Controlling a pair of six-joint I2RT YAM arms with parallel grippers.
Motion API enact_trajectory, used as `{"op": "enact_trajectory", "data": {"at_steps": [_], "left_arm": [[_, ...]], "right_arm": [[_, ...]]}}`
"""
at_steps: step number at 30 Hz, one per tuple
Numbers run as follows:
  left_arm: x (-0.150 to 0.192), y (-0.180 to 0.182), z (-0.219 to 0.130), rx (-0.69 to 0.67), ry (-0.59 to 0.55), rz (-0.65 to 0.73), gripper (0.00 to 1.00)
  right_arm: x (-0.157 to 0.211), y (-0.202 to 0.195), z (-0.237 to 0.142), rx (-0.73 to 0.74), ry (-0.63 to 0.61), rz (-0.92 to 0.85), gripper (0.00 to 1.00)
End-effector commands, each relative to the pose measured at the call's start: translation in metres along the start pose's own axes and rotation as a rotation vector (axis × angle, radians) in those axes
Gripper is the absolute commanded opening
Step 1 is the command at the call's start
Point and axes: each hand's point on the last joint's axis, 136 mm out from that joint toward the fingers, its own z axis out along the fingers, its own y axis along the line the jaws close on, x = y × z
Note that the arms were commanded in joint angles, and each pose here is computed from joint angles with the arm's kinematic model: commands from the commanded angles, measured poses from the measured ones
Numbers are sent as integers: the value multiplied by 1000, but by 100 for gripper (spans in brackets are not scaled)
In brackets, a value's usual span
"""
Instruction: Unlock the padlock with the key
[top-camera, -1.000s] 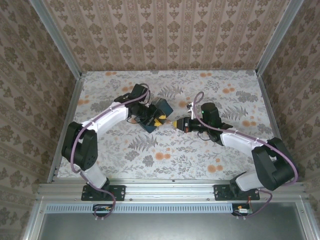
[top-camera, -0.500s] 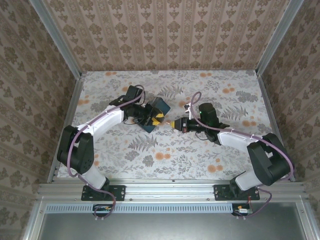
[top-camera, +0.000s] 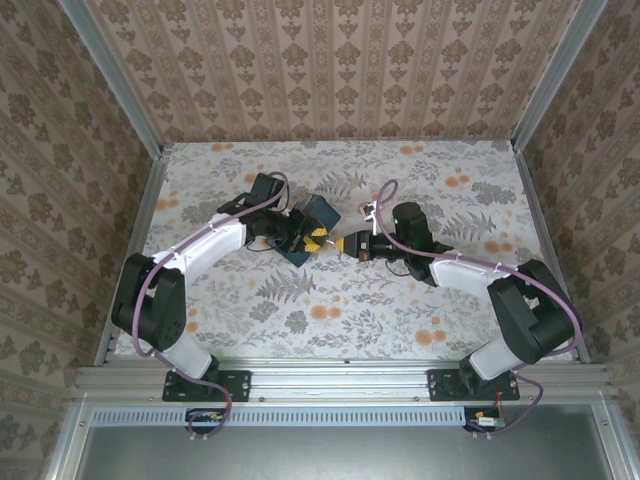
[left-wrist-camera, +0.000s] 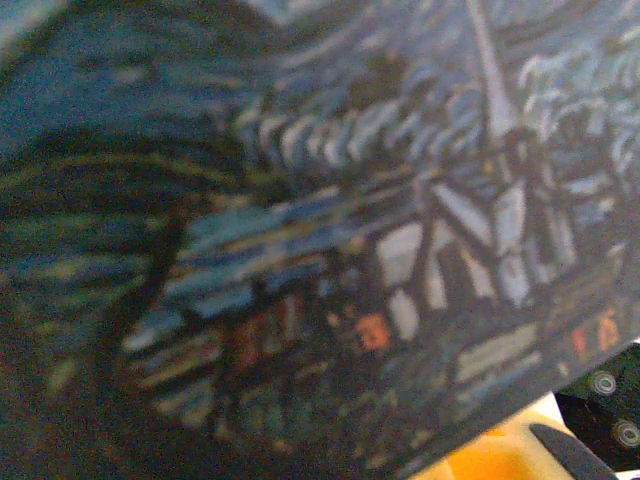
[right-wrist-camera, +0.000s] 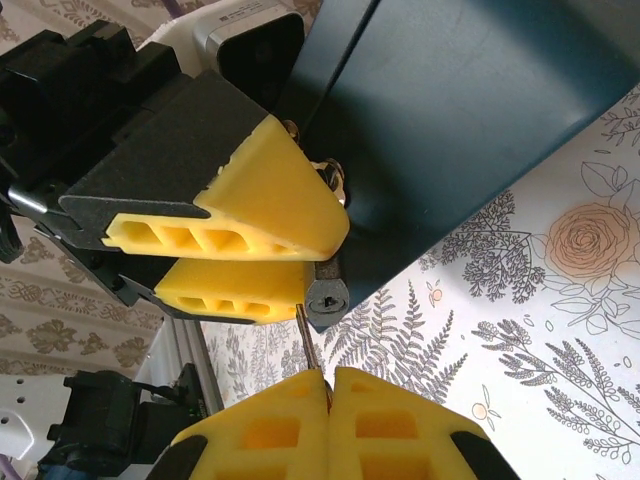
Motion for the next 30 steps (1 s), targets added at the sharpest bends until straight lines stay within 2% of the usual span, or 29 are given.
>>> {"op": "enact_trajectory", "data": {"at_steps": [1,16,30], "left_arm": [[3,-9,-13,41,-15,6,17],[4,-8,-15,36,-21,7,16],[6,-4,-16,19,-15,-4,16]], "right_arm": [[-9,6,5,-10,-18,-38,0],[-5,-6,7,26,-20,-32,0],[-12,-1,10,-13,-56,-22,0]]}}
